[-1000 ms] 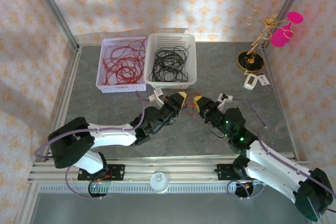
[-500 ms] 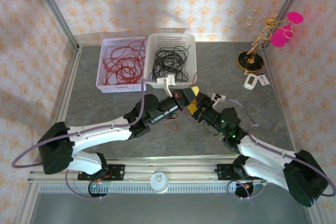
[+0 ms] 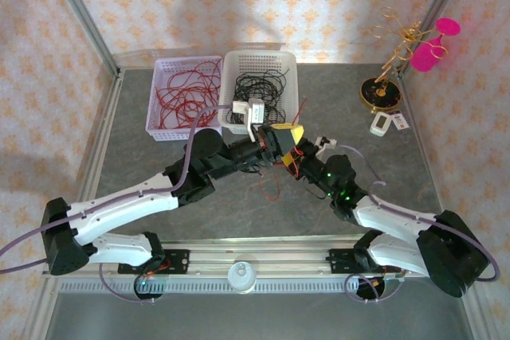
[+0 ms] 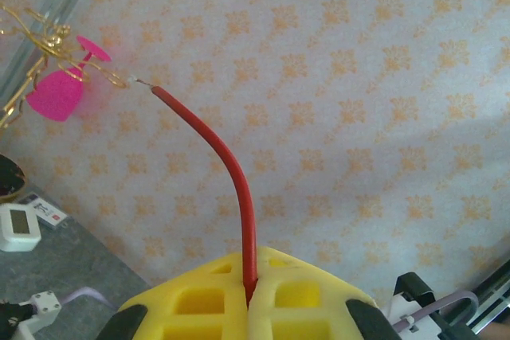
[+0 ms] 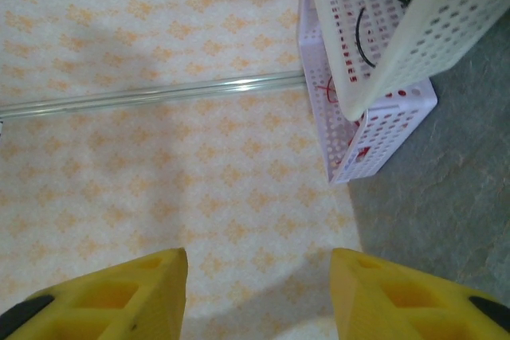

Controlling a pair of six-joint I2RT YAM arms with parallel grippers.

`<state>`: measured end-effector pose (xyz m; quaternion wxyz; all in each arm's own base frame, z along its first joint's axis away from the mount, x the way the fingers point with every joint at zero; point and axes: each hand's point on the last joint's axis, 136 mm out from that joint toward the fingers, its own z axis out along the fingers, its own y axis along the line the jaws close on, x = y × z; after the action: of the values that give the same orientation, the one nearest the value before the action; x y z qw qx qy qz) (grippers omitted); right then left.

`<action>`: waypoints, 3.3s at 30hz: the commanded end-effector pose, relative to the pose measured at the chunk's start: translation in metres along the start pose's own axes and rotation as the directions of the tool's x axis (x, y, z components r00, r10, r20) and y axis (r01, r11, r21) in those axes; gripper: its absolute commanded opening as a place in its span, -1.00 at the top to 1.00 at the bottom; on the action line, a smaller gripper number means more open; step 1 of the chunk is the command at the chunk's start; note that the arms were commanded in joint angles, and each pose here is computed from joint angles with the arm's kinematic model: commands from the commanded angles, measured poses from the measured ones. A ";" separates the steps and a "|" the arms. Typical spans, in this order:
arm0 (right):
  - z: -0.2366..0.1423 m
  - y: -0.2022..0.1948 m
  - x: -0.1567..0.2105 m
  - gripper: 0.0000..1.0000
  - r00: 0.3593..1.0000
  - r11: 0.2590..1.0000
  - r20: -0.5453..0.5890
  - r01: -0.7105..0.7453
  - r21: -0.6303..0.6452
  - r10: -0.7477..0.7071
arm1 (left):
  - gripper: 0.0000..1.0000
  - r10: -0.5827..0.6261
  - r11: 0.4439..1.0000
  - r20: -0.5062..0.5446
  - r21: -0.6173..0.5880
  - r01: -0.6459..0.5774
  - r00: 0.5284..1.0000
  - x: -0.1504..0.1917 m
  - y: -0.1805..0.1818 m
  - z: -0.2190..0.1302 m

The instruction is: Untangle the cables

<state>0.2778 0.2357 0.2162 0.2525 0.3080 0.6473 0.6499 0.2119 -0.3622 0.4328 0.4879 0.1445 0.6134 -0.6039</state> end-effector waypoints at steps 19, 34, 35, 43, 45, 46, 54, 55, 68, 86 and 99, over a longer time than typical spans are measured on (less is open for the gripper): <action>-0.028 -0.039 -0.046 -0.30 0.712 0.665 -0.287 0.701 0.257 -0.640 | 1.00 0.200 0.968 0.035 -0.162 -0.192 0.979 -0.070 -0.025 -0.025; 0.007 -0.059 0.041 -0.21 0.665 0.767 -0.510 0.642 0.016 -0.546 | 1.00 0.205 0.966 0.038 -0.171 -0.196 0.978 -0.074 -0.027 -0.032; 0.009 -0.059 0.043 -0.18 0.664 0.768 -0.512 0.640 0.013 -0.545 | 1.00 0.205 0.965 0.041 -0.174 -0.195 0.978 -0.075 -0.027 -0.033; 0.012 -0.091 0.040 0.54 0.706 0.777 -0.524 0.617 0.125 -0.476 | 1.00 0.241 0.954 0.065 -0.201 -0.224 0.968 -0.087 -0.030 -0.039; 0.011 -0.106 0.032 0.72 0.734 0.774 -0.508 0.605 0.187 -0.451 | 1.00 0.276 0.939 0.068 -0.235 -0.253 0.959 -0.094 -0.029 -0.042; 0.009 -0.114 0.028 0.77 0.747 0.768 -0.499 0.600 0.221 -0.440 | 1.00 0.301 0.924 0.070 -0.267 -0.273 0.951 -0.100 -0.026 -0.044; -0.011 -0.150 0.003 0.96 0.800 0.729 -0.418 0.581 0.362 -0.430 | 1.00 0.484 0.798 0.101 -0.459 -0.391 0.869 -0.156 -0.030 -0.070; -0.014 -0.152 0.001 0.97 0.805 0.729 -0.411 0.576 0.370 -0.428 | 1.00 0.500 0.787 0.109 -0.470 -0.399 0.859 -0.163 -0.034 -0.073; -0.026 -0.146 -0.013 0.99 0.818 0.708 -0.343 0.573 0.413 -0.461 | 1.00 0.643 0.639 0.154 -0.649 -0.414 0.751 -0.223 -0.040 -0.102; -0.023 -0.049 -0.028 -0.17 0.765 0.686 -0.214 0.641 0.345 -0.608 | 1.00 0.779 0.396 0.075 -0.829 -0.396 0.623 -0.273 -0.010 -0.109; -0.036 -0.047 -0.027 -0.21 0.771 0.686 -0.216 0.633 0.358 -0.599 | 1.00 0.861 0.222 0.025 -0.917 -0.331 0.508 -0.378 0.039 -0.112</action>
<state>0.2657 0.1990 0.1699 0.3528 0.0876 0.8412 0.4004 0.3637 -0.1077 0.6706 0.8376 -0.0485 0.5441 -0.0038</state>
